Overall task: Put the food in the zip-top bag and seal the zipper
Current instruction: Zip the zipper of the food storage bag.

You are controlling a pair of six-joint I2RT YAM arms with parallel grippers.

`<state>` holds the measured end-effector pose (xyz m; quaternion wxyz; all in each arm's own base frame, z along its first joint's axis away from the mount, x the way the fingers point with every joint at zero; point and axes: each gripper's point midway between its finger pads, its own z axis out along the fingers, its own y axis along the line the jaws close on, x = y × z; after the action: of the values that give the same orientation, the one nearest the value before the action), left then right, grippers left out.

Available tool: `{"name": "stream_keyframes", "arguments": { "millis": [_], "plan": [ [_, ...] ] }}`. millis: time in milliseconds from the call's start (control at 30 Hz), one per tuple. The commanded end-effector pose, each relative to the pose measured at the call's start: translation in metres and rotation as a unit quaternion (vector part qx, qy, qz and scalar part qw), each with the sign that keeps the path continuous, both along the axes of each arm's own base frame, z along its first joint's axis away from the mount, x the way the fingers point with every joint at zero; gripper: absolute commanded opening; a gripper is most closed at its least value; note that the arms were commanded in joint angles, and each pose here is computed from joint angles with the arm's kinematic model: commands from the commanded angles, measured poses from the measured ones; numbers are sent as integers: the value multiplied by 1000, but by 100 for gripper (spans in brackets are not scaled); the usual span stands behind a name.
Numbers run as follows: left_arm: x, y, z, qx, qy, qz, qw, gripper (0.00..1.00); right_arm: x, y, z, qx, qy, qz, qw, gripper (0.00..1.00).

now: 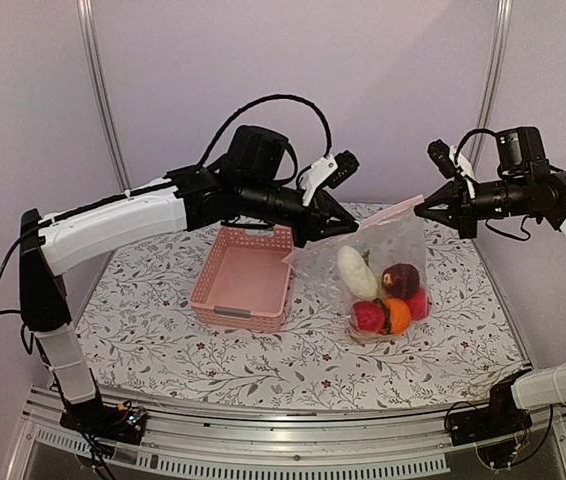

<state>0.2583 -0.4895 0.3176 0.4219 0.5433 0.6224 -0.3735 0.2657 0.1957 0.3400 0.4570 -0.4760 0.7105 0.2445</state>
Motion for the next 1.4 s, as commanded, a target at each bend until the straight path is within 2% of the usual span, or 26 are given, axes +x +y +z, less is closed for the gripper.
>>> {"name": "stream_keyframes", "arguments": {
  "millis": [0, 733, 967, 1367],
  "plan": [
    [10, 34, -18, 33, 13, 33, 999, 0, 19, -12, 24, 18, -33, -34, 999, 0],
    [8, 108, -57, 52, 32, 84, 995, 0, 42, -14, 21, 26, -9, -52, 998, 0],
    [10, 118, -65, 55, 39, 92, 993, 0, 45, -13, 18, 26, -2, -51, 998, 0],
    [34, 125, -70, 56, 47, 100, 992, 0, 56, -11, 13, 23, 5, -50, 998, 0]
  ]
}}
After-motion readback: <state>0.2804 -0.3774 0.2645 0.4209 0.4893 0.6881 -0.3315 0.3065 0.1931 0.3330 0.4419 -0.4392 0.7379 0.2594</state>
